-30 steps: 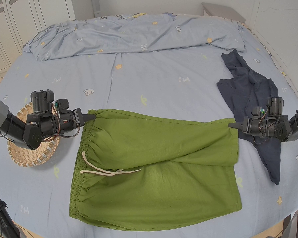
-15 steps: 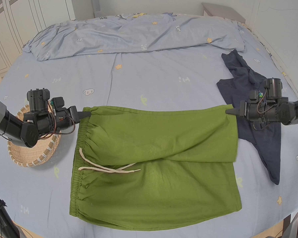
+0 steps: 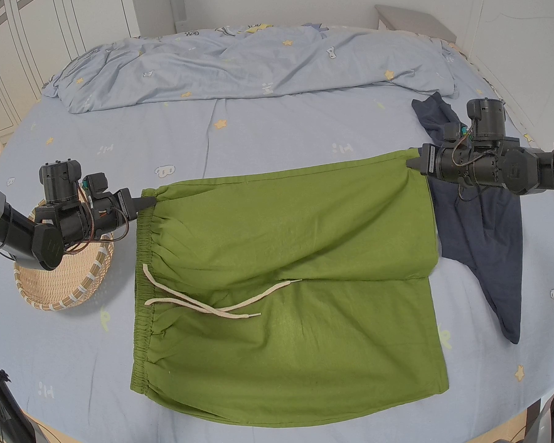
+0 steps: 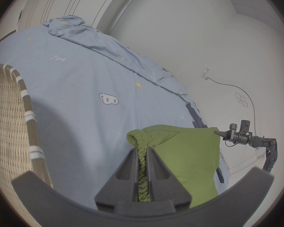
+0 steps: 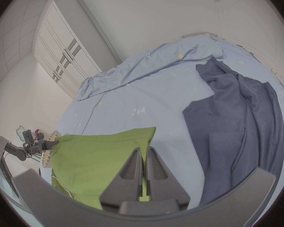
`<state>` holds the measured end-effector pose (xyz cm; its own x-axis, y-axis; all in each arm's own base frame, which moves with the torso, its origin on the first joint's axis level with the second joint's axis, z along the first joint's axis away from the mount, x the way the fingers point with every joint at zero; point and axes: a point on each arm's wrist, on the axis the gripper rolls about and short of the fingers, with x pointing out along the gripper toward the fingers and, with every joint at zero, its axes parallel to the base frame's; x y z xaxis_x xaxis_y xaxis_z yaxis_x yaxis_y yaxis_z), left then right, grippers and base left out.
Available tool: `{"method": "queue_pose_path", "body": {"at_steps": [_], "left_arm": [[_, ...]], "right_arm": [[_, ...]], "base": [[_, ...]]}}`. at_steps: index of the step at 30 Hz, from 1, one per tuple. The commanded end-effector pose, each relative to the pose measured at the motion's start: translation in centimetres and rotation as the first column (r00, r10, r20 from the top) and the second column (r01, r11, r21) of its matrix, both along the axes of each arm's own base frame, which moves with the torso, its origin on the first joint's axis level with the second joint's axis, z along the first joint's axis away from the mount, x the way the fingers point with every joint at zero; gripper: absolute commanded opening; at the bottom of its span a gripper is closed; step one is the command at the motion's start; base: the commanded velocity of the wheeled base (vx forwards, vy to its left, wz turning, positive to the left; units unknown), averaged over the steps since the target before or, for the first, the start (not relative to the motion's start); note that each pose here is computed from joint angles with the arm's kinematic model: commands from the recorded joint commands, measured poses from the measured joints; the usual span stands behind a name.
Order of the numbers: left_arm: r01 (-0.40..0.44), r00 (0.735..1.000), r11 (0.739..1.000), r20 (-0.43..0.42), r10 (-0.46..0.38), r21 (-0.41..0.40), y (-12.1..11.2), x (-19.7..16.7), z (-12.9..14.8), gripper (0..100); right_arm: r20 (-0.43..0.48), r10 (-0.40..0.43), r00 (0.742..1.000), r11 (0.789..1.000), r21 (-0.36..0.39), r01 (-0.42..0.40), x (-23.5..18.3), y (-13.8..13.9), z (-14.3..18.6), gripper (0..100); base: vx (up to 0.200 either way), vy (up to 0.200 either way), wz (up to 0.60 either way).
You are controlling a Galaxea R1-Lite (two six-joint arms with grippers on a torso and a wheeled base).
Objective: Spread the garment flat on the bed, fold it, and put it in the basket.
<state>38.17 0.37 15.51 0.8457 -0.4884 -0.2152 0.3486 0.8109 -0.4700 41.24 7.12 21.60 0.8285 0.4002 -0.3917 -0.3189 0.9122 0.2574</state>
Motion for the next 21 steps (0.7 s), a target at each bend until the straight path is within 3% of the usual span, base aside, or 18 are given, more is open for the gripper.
{"method": "queue_pose_path", "body": {"at_steps": [1,15,21], "left_arm": [[-0.024,1.0,1.0,0.014,0.024,0.002,0.8,0.3,0.2,0],[-0.037,0.999,0.999,0.017,0.037,0.008,0.9,1.4,-0.4,0],[-0.044,0.999,0.999,0.019,0.044,0.008,1.2,1.7,-0.8,0]], "right_arm": [[0.014,0.016,1.0,1.0,0.001,-0.016,1.7,1.1,-0.4,0],[0.102,0.016,0.995,1.0,-0.022,-0.014,4.4,2.3,0.1,0],[0.088,0.02,0.996,0.999,-0.03,-0.017,5.1,2.9,-1.1,0]], "base": [[0.0,0.0,0.0],[0.0,0.0,0.0],[0.0,0.0,0.0]]}}
